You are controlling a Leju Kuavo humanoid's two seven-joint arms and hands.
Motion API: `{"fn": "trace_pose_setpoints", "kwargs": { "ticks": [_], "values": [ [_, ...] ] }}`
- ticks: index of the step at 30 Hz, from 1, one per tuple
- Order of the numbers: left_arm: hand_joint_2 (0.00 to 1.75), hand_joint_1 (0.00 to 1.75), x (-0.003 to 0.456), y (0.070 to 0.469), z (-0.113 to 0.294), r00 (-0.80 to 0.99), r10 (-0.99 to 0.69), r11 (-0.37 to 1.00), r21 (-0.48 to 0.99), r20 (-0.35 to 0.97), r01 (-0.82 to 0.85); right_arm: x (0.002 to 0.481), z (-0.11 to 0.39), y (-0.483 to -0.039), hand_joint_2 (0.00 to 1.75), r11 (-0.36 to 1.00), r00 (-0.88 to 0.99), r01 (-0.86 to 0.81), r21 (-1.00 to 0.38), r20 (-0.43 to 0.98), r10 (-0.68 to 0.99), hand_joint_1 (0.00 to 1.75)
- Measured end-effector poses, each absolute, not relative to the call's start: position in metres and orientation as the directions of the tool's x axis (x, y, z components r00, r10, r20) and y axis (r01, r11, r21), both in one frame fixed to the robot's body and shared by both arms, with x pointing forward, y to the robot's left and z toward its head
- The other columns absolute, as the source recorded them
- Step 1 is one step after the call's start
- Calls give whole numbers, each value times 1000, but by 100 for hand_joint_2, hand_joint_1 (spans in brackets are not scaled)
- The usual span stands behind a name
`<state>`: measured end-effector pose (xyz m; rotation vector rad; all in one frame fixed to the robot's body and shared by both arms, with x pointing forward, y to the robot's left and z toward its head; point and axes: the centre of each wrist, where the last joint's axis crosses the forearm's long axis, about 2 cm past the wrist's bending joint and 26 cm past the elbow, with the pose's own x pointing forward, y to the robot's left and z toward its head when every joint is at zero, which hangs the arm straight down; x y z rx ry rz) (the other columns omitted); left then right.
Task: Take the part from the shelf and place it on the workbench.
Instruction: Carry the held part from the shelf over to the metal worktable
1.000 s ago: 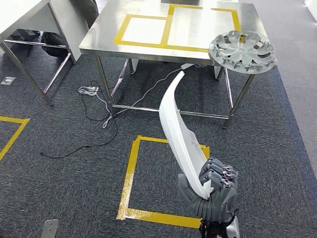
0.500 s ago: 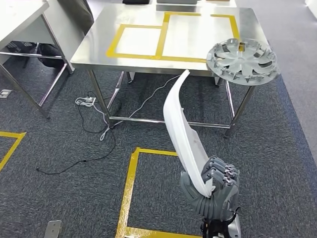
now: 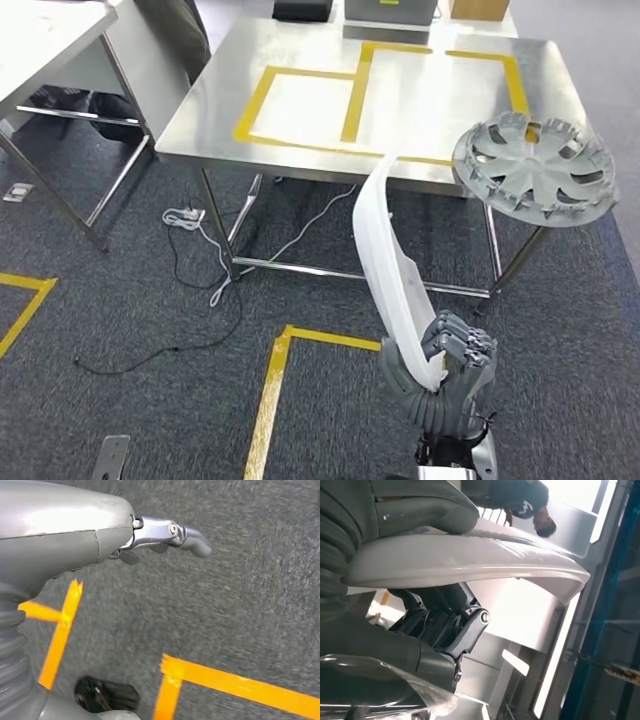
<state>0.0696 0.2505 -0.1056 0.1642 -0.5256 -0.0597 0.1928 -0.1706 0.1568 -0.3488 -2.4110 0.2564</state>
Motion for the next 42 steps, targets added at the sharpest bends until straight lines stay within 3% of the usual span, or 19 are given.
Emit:
{"fn": "trace_pose_setpoints", "kwargs": {
  "ticks": [42],
  "values": [
    [175,0,101,249,-100,841,-189,977,184,507,109,256,180,-194,175,949,-736,146,-278,611,292,175]
  ]
}}
